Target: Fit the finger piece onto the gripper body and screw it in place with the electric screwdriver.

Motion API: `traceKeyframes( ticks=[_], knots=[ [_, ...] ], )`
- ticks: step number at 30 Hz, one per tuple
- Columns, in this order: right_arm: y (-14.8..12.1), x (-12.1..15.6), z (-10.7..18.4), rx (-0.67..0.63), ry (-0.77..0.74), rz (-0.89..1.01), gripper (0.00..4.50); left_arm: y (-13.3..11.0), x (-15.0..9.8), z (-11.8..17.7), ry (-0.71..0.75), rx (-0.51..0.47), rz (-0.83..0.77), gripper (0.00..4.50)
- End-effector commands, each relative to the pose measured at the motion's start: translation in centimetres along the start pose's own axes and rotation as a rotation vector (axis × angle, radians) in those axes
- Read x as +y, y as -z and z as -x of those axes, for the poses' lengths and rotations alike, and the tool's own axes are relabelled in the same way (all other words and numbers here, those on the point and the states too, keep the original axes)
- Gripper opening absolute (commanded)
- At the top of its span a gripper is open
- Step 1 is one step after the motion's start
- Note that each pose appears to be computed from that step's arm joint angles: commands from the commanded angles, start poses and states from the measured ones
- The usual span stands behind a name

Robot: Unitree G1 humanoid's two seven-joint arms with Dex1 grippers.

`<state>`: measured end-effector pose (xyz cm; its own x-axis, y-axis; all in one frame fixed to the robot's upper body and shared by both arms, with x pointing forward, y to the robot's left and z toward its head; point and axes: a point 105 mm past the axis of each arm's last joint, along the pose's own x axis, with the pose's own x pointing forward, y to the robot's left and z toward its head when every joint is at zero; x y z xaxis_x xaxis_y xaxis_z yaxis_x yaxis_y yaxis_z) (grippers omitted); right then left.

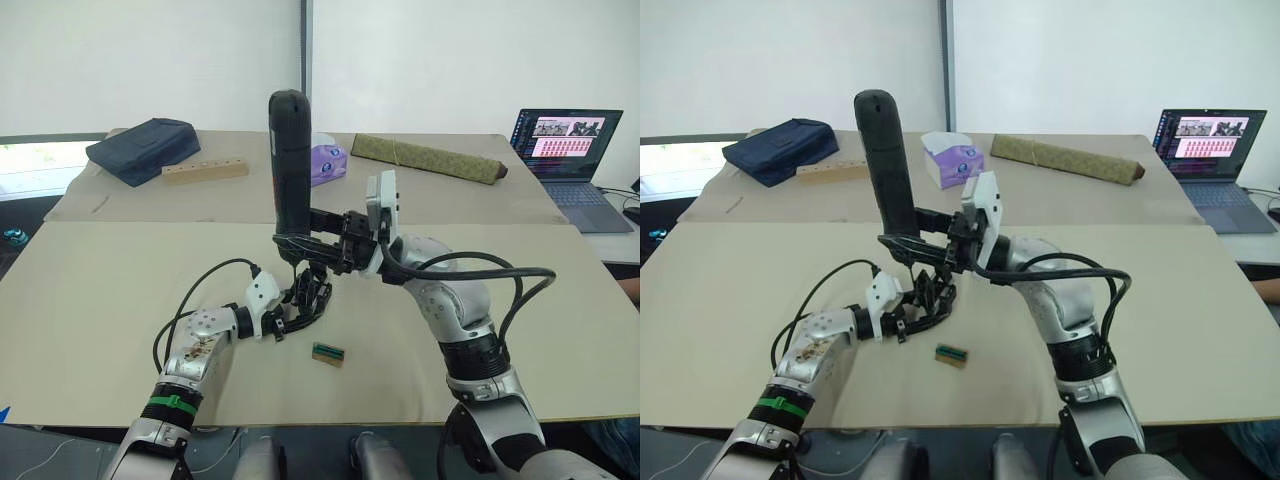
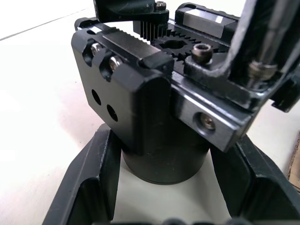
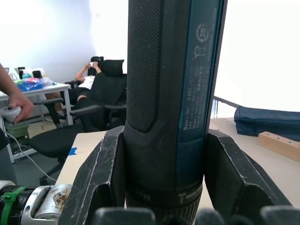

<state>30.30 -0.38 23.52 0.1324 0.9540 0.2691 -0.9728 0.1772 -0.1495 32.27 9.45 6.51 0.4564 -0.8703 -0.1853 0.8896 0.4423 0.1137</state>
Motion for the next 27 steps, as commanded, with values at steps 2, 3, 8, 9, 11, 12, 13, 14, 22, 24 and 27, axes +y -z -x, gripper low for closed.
traceKeyframes(
  ticks=[2,3,8,9,11,12,13,14,22,24,27],
  knots=[
    [1.0,0.3,0.2,0.032,0.001,0.012,1.91,3.2,-1.4,0.4,0.038,0.099,0.086,2.27],
    [1.2,0.4,0.1,0.032,0.002,0.011,1.91,3.2,-1.4,0.4,0.037,0.100,0.087,2.27],
    [2.1,0.7,0.2,0.047,0.000,0.015,1.91,3.4,-1.4,0.6,0.031,0.103,0.087,2.27],
    [2.4,0.8,0.2,0.054,-0.001,0.014,1.91,3.4,-1.4,0.6,0.029,0.103,0.087,2.27],
    [2.9,0.8,0.3,0.066,0.002,0.012,1.91,3.5,-1.4,0.6,0.026,0.103,0.086,2.27],
    [3.1,0.8,0.3,0.075,0.006,0.010,1.91,3.5,-1.4,0.7,0.025,0.103,0.086,2.27],
    [3.3,0.8,0.4,0.085,0.007,0.006,1.91,3.5,-1.4,0.7,0.024,0.103,0.087,2.27],
    [3.5,0.8,0.4,0.092,0.007,0.004,1.91,3.5,-1.4,0.7,0.023,0.103,0.087,2.27],
    [4.8,0.7,0.5,0.156,0.022,-0.018,1.91,3.5,-1.3,0.7,0.020,0.103,0.085,2.27],
    [5.4,0.7,0.4,0.173,0.022,-0.029,1.91,3.5,-1.2,0.6,0.018,0.101,0.086,2.27],
    [5.7,0.7,0.4,0.179,0.022,-0.036,1.91,3.4,-1.2,0.6,0.018,0.099,0.088,2.27]
  ],
)
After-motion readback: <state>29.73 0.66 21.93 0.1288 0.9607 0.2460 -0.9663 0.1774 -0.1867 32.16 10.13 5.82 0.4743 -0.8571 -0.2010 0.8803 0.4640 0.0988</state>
